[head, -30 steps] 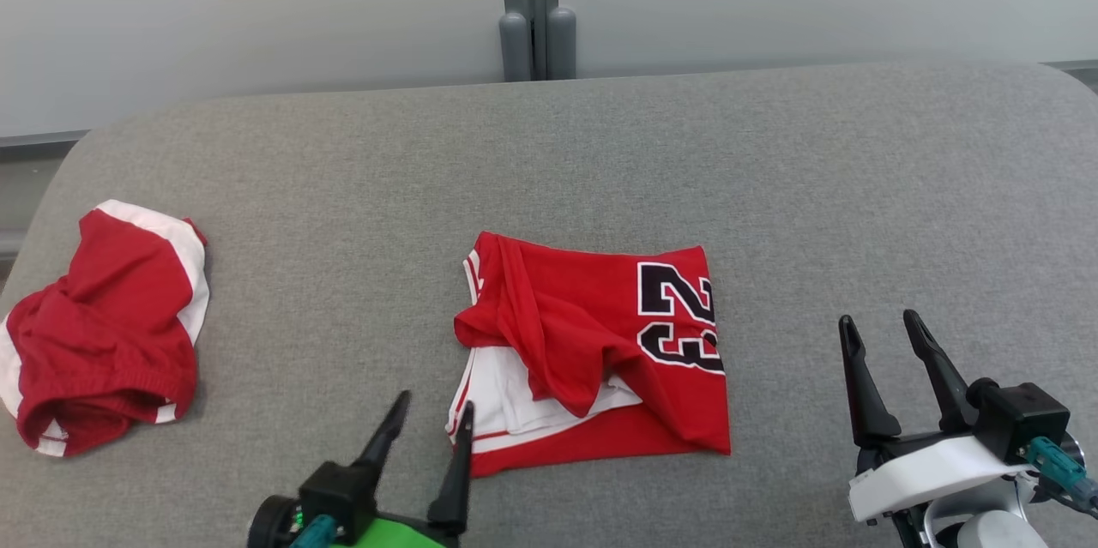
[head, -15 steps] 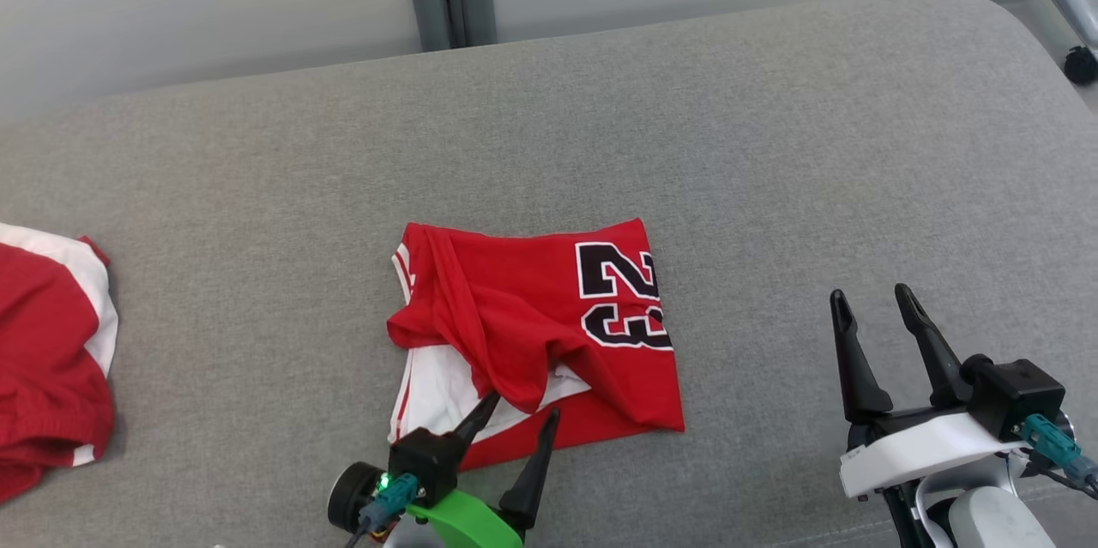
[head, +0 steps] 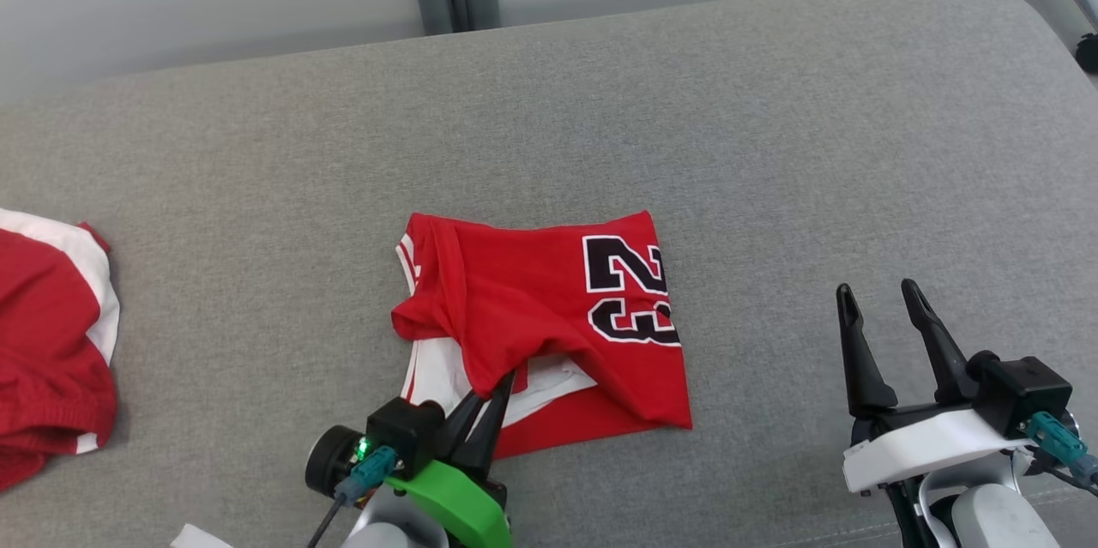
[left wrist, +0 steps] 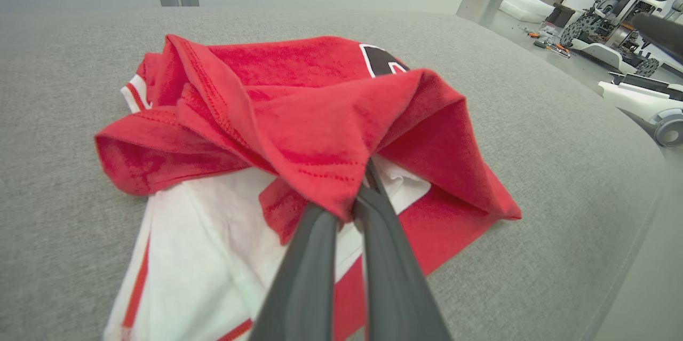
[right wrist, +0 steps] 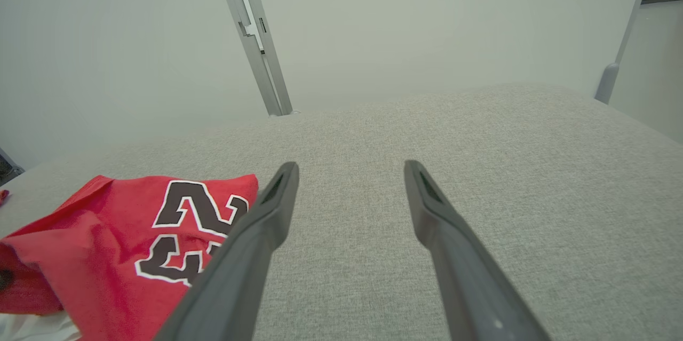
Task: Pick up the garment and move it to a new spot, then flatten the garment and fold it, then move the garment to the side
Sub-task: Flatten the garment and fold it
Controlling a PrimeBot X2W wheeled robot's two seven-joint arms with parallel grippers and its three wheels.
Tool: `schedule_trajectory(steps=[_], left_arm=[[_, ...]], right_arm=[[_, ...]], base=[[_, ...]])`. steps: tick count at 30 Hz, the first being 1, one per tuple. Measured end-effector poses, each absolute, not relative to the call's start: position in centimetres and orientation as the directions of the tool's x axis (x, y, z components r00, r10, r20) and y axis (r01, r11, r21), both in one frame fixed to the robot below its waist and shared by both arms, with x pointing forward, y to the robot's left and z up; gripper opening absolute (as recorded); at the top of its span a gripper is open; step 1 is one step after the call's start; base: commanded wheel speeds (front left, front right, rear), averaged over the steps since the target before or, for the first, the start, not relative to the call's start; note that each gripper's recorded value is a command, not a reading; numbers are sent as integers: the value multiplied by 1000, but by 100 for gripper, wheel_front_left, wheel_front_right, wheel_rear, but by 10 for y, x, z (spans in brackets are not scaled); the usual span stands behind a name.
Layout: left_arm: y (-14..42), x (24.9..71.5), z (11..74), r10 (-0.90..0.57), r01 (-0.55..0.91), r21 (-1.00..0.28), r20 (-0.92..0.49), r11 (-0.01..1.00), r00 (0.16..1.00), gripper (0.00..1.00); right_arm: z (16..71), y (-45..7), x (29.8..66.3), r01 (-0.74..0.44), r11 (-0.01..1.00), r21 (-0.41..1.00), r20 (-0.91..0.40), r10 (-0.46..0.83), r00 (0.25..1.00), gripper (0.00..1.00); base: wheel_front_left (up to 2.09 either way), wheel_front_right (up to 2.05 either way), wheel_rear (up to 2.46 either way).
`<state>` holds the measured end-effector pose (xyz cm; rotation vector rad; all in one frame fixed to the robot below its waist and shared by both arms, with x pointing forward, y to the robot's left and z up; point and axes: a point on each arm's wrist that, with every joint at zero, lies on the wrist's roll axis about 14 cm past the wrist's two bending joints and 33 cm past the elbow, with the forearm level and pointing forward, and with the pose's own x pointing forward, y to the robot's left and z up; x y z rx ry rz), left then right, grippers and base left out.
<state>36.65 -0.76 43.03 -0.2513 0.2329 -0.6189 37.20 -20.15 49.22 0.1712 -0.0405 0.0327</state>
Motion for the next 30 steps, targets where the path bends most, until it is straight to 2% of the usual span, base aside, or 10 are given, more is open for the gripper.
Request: schedule_trajectory(steps=[6,16,17,18,19,30], left_arm=[[24,369,439,-560,534,-193,-123,823,819,0],[36,345,412,-553,520,-194,-208,832,806,0],[37,344,411,-550,515,-200,-212,834,808,5],[38,343,409,-544,507,-206,-217,837,811,40],[39,343,409,-538,500,-210,-218,840,814,100],[61,349,428,-449,410,-231,-154,882,880,100]], right_arm=[[493,-191,377,-69,983,173,48,62,997,100],[487,-191,377,-68,983,170,29,64,998,100],[487,-193,377,-65,983,170,29,60,998,100],[487,-194,377,-61,984,170,29,57,998,100],[486,-194,377,-59,984,170,27,55,998,100],[486,-189,379,-73,982,172,27,70,997,100]], base=[[0,0,0],[0,0,0],[0,0,0],[0,0,0],[0,0,0],[0,0,0]])
